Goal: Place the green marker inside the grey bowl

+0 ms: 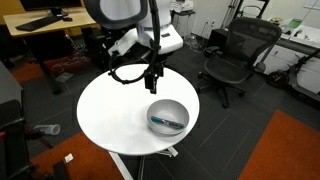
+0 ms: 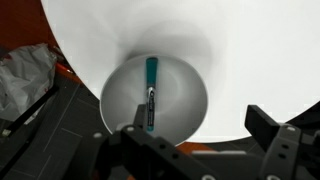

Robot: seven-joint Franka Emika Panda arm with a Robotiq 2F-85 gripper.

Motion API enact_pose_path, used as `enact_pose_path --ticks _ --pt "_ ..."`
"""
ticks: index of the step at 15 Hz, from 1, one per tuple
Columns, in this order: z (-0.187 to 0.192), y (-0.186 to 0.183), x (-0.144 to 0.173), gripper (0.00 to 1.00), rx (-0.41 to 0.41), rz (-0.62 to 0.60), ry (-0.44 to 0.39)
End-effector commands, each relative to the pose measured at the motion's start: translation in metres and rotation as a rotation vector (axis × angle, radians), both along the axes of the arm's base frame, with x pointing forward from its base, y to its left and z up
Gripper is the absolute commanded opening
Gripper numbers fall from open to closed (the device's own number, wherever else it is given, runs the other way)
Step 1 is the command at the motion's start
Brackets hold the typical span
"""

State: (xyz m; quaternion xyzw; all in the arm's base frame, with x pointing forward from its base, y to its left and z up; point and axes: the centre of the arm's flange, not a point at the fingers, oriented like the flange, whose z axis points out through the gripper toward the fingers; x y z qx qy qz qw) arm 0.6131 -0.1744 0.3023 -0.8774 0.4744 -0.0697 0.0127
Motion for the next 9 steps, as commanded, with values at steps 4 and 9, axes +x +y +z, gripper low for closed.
enact_pose_path --ticks 4,9 --pt "0.053 0.051 -0.063 1.00 0.025 0.038 -0.045" --pt "0.037 0.037 -0.037 1.00 0.025 0.045 -0.021"
